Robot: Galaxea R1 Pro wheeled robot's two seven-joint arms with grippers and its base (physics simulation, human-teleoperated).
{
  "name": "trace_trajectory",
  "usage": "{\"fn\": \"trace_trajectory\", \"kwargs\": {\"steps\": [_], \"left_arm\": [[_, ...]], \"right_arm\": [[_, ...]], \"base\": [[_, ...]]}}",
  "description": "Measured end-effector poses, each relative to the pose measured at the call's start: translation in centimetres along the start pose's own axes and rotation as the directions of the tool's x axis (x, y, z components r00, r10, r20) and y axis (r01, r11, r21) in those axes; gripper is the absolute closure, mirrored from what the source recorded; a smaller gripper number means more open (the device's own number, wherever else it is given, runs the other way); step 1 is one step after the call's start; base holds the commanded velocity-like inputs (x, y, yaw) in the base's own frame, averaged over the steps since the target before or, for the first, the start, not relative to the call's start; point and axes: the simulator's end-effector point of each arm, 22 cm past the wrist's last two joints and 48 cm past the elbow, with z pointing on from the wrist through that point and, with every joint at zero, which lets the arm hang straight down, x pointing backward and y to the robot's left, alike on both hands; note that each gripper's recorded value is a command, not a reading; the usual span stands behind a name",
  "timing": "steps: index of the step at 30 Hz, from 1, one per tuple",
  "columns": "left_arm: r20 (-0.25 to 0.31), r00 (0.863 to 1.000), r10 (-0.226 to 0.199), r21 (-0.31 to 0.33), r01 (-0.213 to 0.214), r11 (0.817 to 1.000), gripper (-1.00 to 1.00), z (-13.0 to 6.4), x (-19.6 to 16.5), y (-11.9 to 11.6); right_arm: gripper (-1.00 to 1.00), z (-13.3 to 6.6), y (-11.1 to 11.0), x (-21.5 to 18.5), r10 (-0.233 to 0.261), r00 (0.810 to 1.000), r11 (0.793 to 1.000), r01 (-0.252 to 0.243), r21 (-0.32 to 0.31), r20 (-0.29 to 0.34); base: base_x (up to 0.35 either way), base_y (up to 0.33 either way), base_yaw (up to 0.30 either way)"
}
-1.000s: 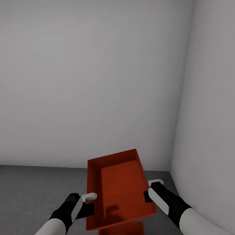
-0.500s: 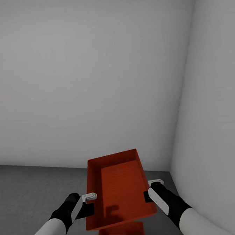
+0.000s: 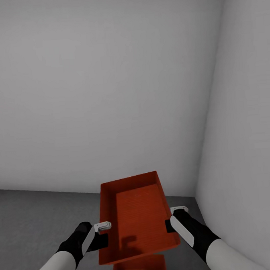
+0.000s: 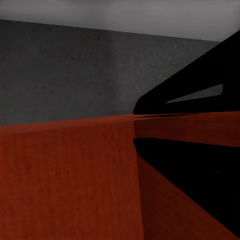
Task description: Move the two storage containers from the living room to the garage. In the garage, place one container on the floor and stack the other container on top of it (either order is fine).
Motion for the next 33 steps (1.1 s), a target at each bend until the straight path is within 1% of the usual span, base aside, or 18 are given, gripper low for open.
{"fn": "trace_trajectory", "kwargs": {"steps": [33], "left_arm": [[0.0, 1.0, 0.0, 0.0, 0.0, 1.0, 1.0, 0.0, 0.0, 0.0]], "right_arm": [[1.0, 0.0, 0.0, 0.0, 0.0, 1.0, 1.0, 0.0, 0.0, 0.0]], "base": [[0.0, 0.0, 0.0]]}}
